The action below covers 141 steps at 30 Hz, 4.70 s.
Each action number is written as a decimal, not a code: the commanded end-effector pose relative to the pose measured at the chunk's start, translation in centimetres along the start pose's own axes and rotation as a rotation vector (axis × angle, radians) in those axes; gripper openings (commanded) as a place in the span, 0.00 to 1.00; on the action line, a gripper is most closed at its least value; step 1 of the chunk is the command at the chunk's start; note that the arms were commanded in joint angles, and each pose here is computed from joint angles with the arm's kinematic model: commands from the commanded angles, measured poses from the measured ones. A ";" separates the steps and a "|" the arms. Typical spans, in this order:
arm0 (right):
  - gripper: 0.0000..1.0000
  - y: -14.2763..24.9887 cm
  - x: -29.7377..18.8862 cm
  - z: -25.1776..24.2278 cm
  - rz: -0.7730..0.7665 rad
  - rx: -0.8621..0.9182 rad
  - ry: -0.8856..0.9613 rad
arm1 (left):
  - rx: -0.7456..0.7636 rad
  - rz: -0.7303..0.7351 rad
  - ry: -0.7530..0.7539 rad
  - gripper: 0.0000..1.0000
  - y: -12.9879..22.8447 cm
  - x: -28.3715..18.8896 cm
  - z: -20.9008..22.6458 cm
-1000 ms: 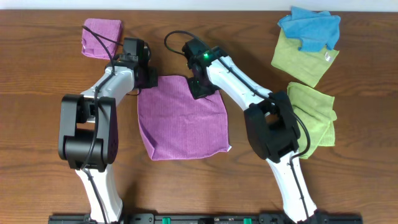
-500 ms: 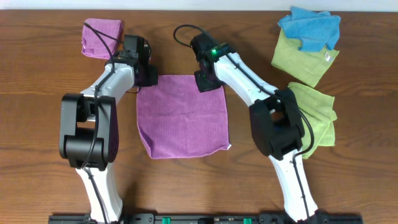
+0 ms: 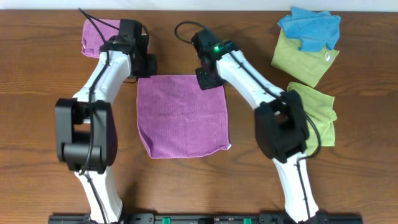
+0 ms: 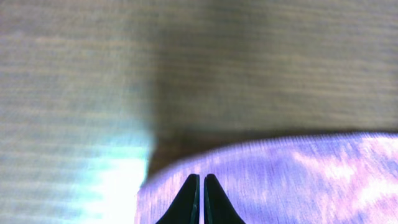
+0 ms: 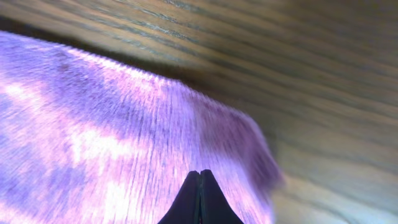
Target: Fold the cloth
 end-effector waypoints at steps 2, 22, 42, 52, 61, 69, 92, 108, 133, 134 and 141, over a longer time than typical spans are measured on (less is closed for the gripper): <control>0.01 -0.4 -8.5 -2.3 -0.106 0.005 0.091 | 0.007 -0.031 0.009 0.06 0.4 -7.2 -0.6; 0.02 21.9 -9.5 1.6 -0.024 0.083 -0.202 | -0.258 0.146 -0.006 0.06 22.7 -10.9 7.1; 0.41 22.7 -5.0 5.2 0.124 0.171 -0.451 | -0.293 0.271 0.105 0.70 23.7 -6.1 5.9; 0.44 21.6 -4.0 5.3 0.090 0.185 -0.453 | -0.295 0.286 0.146 0.68 23.1 -4.6 5.3; 0.43 21.8 -1.9 5.4 0.149 0.231 -0.446 | -0.291 0.267 0.135 0.59 22.8 -4.5 5.5; 0.37 21.3 -1.5 5.4 0.137 0.256 -0.446 | -0.287 0.248 0.103 0.44 22.6 -4.3 5.9; 0.02 18.8 -4.4 5.1 0.110 0.266 -0.485 | -0.278 0.213 0.136 0.06 20.5 -5.7 4.7; 0.02 11.2 -6.3 0.0 -0.216 0.317 -0.383 | -0.268 -0.094 0.150 0.06 12.7 -5.7 3.5; 0.01 -0.6 -2.6 -6.4 -0.376 0.335 -0.237 | -0.234 -0.189 0.122 0.06 -2.2 -0.8 1.9; 0.02 -0.7 -2.6 -6.7 -0.382 0.340 -0.234 | -0.235 -0.183 0.123 0.06 -2.5 -0.5 1.8; 0.02 0.2 -2.3 -7.3 -0.340 0.359 -0.233 | -0.242 -0.133 0.108 0.06 -2.3 0.1 1.8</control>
Point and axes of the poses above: each gripper's point midway between its finger pads, its own x axis out along the fingers, its own z axis along the line the jaws close on, y = z × x, the point moved 4 cm from there along -x, back along the fingers, and after that the axes turned 14 degrees about -x, right-handed, at the moved point
